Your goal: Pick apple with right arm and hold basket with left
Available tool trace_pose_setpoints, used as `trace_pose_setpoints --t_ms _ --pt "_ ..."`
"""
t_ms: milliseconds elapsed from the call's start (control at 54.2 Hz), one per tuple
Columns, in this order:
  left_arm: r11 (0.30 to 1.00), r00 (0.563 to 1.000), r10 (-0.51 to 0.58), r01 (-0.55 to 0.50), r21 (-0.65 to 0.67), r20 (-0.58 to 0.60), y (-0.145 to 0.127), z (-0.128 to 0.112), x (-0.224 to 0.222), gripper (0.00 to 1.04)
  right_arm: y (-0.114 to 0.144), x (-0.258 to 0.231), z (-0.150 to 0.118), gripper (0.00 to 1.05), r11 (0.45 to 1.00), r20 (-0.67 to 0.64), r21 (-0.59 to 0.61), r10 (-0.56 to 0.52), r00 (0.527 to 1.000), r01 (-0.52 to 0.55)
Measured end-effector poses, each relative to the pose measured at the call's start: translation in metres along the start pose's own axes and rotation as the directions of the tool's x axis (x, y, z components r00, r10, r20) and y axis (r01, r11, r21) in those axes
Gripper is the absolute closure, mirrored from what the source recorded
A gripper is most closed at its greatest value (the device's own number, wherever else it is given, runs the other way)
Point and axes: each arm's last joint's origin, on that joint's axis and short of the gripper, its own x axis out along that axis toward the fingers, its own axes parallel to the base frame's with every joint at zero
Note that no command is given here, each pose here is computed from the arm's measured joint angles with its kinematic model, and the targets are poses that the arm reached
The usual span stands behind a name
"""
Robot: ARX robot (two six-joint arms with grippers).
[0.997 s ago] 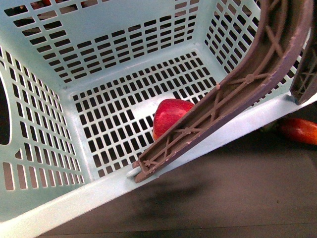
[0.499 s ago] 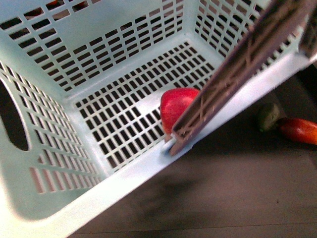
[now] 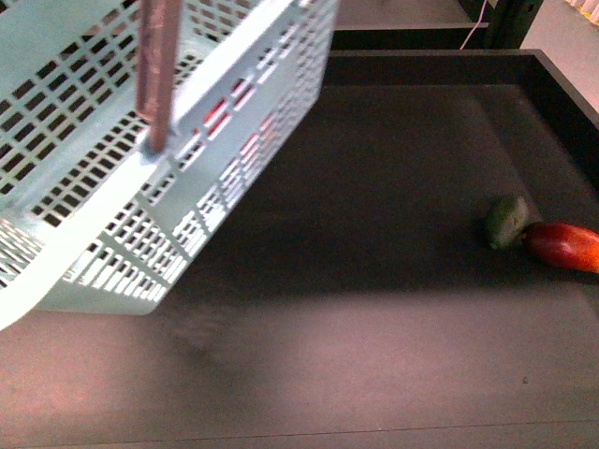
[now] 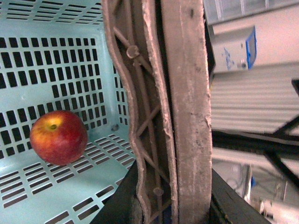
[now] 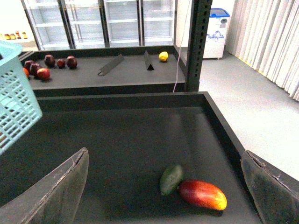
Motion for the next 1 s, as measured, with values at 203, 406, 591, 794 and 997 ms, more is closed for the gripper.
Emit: trace_pose_setpoints --t_ms 203,406,591,794,997 --pt "0.991 0.986 0.104 -0.091 -0.101 0.131 0.028 0.036 0.020 0.86 0.000 0.000 0.000 0.09 1.000 0.000 0.000 0.000 1.000 0.000" --pt "0.974 0.977 0.180 -0.160 -0.161 0.118 0.053 0.041 0.044 0.86 0.000 0.000 0.000 0.09 1.000 0.000 0.000 0.000 1.000 0.000" --pt "0.952 0.967 0.229 -0.198 -0.232 0.115 0.083 0.039 0.055 0.86 0.000 0.000 0.000 0.09 1.000 0.000 0.000 0.000 1.000 0.000" --pt "0.932 0.934 0.303 -0.249 -0.265 0.188 0.111 0.038 0.051 0.86 0.000 0.000 0.000 0.09 1.000 0.000 0.000 0.000 1.000 0.000" --pt "0.906 0.917 0.365 -0.310 -0.288 0.161 0.136 0.025 0.046 0.86 0.000 0.000 0.000 0.09 1.000 0.000 0.000 0.000 1.000 0.000"
